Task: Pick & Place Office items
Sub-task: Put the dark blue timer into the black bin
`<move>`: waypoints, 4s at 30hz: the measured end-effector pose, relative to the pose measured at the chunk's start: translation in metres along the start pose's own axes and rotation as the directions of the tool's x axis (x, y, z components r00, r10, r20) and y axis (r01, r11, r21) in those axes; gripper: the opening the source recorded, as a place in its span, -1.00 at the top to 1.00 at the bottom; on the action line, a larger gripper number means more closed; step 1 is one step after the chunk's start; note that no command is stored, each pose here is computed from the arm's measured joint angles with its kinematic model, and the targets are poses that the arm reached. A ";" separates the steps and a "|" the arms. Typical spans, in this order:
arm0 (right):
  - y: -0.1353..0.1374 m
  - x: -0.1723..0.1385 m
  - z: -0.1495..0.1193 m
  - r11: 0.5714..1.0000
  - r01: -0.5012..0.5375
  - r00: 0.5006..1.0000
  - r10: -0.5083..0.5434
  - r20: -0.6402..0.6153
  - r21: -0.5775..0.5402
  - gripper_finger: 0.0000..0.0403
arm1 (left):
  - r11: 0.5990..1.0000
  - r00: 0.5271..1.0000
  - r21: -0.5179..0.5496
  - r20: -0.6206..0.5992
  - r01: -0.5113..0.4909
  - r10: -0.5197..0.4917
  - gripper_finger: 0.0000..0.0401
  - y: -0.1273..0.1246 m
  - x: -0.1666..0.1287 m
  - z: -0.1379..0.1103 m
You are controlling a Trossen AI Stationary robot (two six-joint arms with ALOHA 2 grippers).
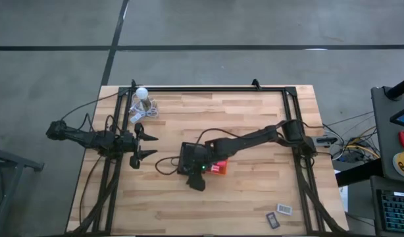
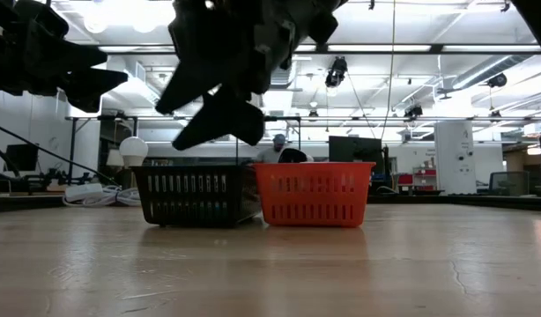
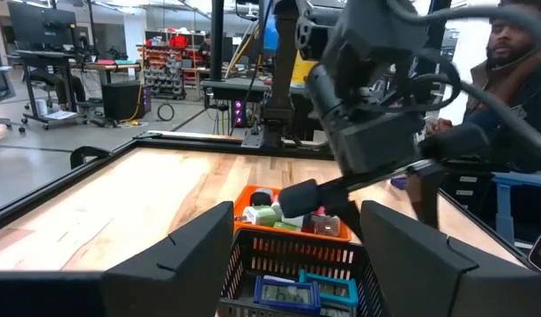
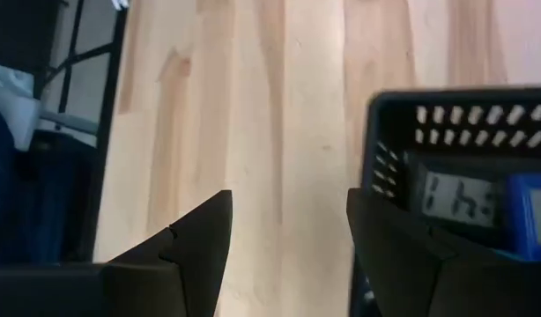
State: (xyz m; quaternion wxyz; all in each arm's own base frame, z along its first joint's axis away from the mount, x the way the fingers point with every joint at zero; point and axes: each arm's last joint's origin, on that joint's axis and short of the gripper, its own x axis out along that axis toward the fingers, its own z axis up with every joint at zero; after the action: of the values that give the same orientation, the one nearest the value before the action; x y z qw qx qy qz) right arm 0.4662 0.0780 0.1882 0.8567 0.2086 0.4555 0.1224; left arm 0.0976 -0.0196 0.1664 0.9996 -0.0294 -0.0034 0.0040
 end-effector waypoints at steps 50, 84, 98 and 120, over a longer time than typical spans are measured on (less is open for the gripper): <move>0.241 -0.088 -0.249 0.334 0.515 0.801 -0.514 -0.306 0.789 -0.09 | 1.000 1.000 0.000 0.000 0.000 0.000 -0.26 0.000 0.000 0.000; 0.240 -0.047 -0.302 0.215 0.703 0.653 -0.573 -0.495 0.678 -0.09 | 1.000 1.000 0.000 0.000 0.000 0.000 -0.26 0.000 0.000 0.000; 0.225 -0.036 -0.313 0.209 0.712 0.639 -0.588 -0.496 0.670 -0.09 | 1.000 1.000 0.000 0.000 0.000 0.000 -0.26 0.000 0.000 0.000; 0.208 -0.023 -0.322 0.212 0.699 0.654 -0.575 -0.492 0.683 -0.09 | 1.000 1.000 0.000 0.000 0.000 0.000 -0.26 0.000 0.000 0.000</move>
State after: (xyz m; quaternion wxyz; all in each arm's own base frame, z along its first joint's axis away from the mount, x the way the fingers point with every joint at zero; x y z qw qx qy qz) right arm 0.1812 0.3319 0.1422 0.5859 0.3734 0.5533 -0.4595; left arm 0.0976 -0.0196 0.1664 0.9996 -0.0294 -0.0035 0.0040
